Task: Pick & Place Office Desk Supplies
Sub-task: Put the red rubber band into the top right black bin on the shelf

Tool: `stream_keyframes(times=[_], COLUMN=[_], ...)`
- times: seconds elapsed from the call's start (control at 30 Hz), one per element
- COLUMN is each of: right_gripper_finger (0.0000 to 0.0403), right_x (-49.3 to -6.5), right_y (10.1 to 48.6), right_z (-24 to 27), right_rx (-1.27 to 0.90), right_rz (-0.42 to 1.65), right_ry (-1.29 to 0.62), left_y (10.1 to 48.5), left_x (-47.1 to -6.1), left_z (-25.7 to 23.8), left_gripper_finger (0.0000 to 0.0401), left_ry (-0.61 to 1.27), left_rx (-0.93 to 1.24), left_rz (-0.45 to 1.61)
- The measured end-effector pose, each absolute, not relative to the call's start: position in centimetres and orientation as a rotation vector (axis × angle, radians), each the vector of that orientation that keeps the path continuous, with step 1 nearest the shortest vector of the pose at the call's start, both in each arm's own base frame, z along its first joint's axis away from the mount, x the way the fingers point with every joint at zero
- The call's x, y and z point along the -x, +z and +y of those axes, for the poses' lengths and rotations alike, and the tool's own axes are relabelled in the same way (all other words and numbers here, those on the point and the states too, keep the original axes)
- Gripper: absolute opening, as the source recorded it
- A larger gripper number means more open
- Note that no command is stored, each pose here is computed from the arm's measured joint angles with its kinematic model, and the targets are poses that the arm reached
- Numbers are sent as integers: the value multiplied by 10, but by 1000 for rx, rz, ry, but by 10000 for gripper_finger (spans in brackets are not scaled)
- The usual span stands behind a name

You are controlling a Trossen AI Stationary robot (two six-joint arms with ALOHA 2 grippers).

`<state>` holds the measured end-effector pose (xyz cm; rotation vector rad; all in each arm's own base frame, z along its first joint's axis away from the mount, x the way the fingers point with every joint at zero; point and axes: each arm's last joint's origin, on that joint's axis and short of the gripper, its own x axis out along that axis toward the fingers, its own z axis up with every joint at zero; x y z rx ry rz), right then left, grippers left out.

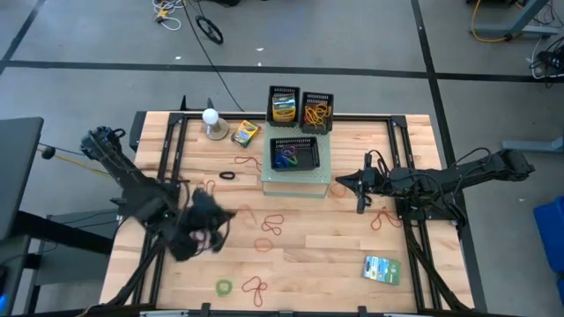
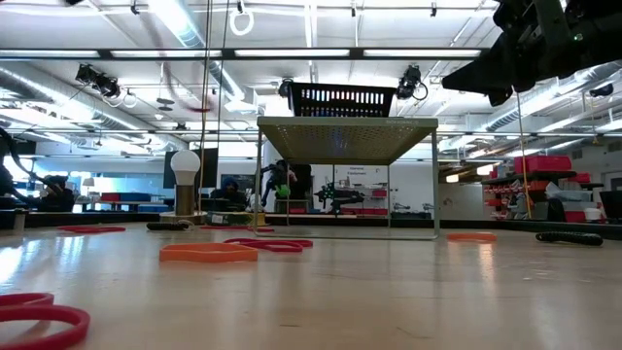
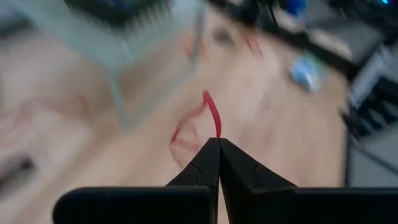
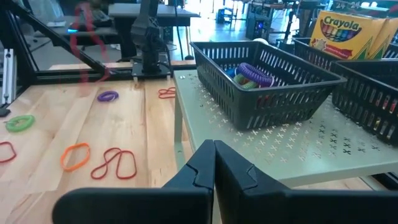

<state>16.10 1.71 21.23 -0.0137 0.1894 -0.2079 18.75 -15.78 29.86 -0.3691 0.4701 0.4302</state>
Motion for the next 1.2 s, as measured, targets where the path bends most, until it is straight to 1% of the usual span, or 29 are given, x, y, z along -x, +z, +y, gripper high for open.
stream_keyframes(times=[0.07, 0.2, 0.33, 0.43, 0.53, 0.67, 0.77, 0.9, 1.07, 1.2], right_gripper_finger=[7, 7, 7, 7, 7, 16, 46, 107, 189, 238], right_x=[-162, -162, -162, -162, -162, -163, -165, -173, -199, -224], right_y=[212, 211, 211, 212, 212, 222, 230, 234, 240, 245], right_z=[17, 17, 17, 17, 17, 18, 23, 31, 43, 53], right_rx=[17, 19, 19, 19, -13, -108, -151, -176, -178, -179], right_rz=[195, 195, 195, 194, 186, 82, -6, -85, -90, -110], right_ry=[-208, -208, -208, -208, -207, -188, -142, -123, -94, -70], left_y=[313, 342, 375, 393, 395, 376, 371, 368, 356, 344], left_x=[-199, -225, -248, -261, -269, -285, -298, -310, -326, -337], left_z=[-147, -124, -97, -78, -64, -56, -56, -60, -63, -65], left_gripper_finger=[9, 10, 10, 10, 7, 6, 6, 6, 6, 6], left_ry=[482, 517, 504, 446, 377, 260, 144, 42, -2, -4], left_rx=[335, 255, 191, 144, 79, 50, 39, 27, 22, 14], left_rz=[408, 335, 249, 197, 188, 220, 163, 124, 125, 144])
